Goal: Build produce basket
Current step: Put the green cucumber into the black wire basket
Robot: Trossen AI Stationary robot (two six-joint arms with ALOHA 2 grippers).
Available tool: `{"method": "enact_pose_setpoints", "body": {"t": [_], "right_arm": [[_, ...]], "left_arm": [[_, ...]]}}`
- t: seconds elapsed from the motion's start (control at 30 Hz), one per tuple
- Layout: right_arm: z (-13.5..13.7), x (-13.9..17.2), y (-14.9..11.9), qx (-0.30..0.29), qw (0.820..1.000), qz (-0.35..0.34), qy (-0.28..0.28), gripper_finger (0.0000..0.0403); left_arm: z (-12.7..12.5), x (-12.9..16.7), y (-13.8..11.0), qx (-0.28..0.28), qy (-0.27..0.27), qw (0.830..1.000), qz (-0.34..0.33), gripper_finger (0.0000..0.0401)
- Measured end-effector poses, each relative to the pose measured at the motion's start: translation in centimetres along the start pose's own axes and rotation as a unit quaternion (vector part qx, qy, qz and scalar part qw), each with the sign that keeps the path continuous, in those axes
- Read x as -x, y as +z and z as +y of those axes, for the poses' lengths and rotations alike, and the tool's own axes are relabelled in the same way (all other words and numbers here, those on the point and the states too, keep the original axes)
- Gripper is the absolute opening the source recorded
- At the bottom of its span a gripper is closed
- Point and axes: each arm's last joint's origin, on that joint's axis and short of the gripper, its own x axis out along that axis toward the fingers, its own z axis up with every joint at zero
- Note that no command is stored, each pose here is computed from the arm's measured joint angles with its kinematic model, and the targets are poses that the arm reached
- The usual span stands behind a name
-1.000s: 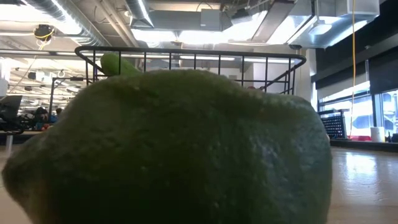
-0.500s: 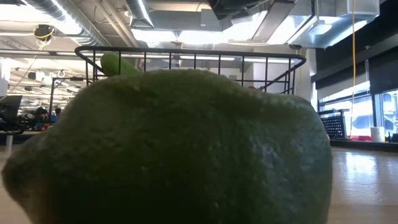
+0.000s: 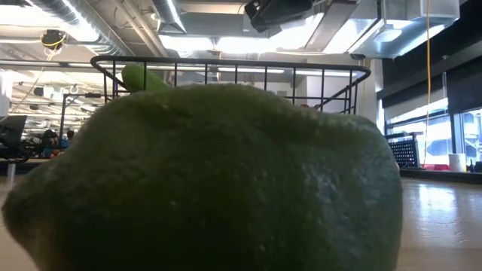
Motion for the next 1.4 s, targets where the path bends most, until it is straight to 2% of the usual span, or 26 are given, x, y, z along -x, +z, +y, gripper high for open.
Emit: {"method": "enact_pose_setpoints", "body": {"t": [0.3,0.73,1.2,1.27,1.4], "right_arm": [[0.0,-0.1,-0.1,-0.001,1.000,0.001,0.001,0.0084],[-0.1,-0.1,0.0,-0.001,1.000,0.001,0.001,0.0084],[0.0,-0.1,0.0,-0.001,1.000,0.001,0.001,0.0084],[0.0,-0.1,0.0,-0.001,1.000,0.001,0.001,0.0084],[0.0,-0.1,0.0,-0.001,1.000,0.001,0.001,0.0084]], "left_arm": [[-0.3,0.0,0.0,0.002,-0.007,1.000,0.009,0.0108],[-2.2,0.4,1.3,0.058,-0.011,0.998,0.020,0.0108],[-2.3,0.4,1.3,0.074,-0.012,0.997,0.023,0.0108],[-2.4,0.4,1.4,0.091,-0.012,0.995,0.023,0.0108],[-2.5,0.4,1.5,0.163,-0.014,0.986,0.025,0.0108]]}}
